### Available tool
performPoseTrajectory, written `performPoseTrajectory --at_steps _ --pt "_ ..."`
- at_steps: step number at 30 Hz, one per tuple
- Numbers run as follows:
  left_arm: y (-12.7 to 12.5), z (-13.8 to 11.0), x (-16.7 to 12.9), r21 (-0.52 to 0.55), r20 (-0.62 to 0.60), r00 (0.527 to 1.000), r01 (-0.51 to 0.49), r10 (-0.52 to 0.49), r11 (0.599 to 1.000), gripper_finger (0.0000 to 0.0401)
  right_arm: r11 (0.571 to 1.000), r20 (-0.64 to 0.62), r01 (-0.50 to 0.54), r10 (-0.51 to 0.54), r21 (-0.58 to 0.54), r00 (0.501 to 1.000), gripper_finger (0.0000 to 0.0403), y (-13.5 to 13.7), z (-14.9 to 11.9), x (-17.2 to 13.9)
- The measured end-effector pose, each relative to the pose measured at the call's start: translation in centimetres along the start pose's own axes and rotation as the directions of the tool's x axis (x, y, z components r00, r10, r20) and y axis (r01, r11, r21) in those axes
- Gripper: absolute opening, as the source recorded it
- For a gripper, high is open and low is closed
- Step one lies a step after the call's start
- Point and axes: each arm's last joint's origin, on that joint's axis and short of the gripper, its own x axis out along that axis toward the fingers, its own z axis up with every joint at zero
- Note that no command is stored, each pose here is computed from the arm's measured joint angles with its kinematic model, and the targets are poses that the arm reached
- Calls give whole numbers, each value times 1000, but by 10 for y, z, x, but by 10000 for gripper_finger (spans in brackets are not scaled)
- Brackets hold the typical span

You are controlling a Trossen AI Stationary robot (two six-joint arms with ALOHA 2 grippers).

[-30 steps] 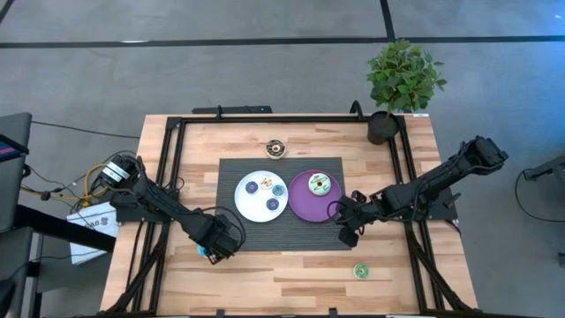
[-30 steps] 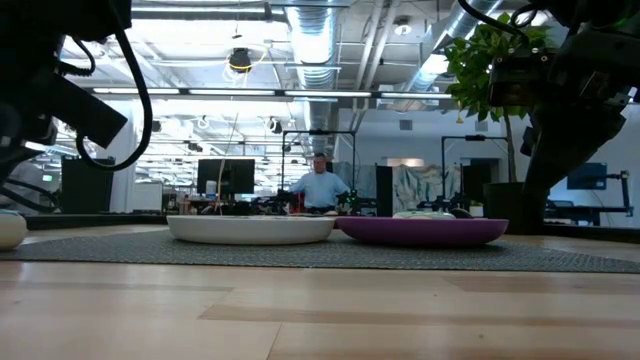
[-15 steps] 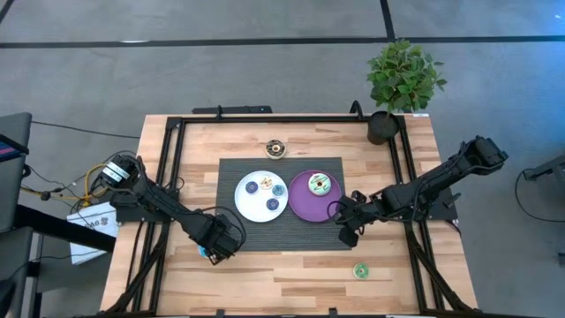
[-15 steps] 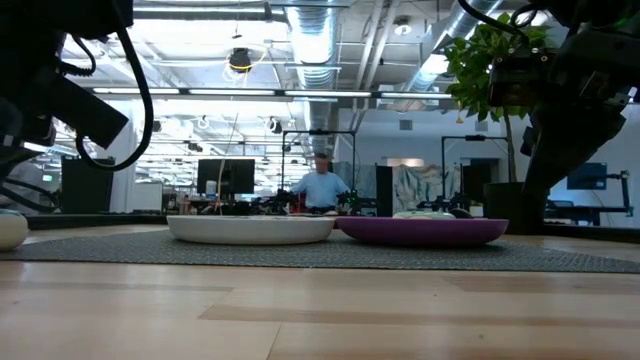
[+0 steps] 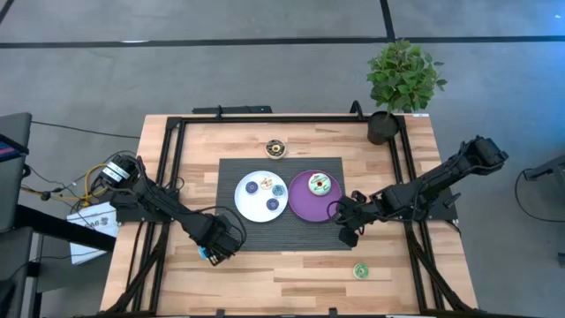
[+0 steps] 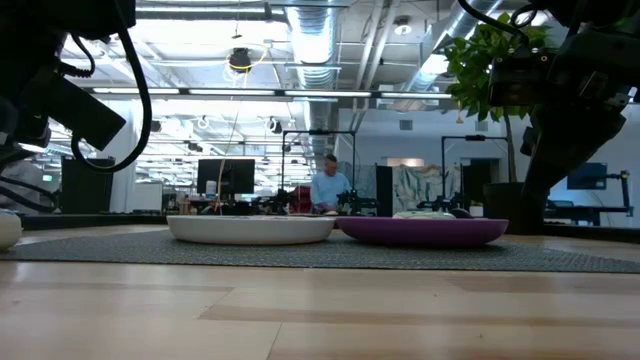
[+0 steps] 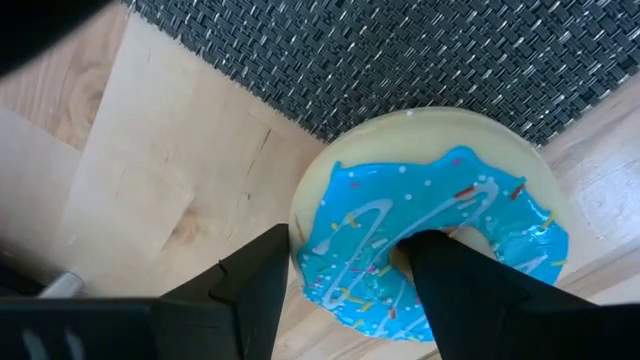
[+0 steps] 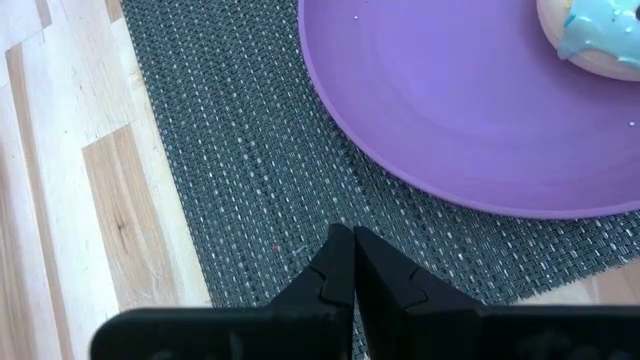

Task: Pick & Place donuts
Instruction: Put the large blue donut on the violet plate

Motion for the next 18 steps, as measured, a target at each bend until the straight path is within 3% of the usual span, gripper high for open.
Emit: performPoseTrajectory --at_steps 11,18 --pt "0 0 -1 0 -2 1000 -1 1 1000 179 1000 0 0 0 0 1000 1 0 0 0" --pt "-8 2 -24 21 44 999 -13 12 1000 181 1000 0 0 0 0 1000 1 0 0 0"
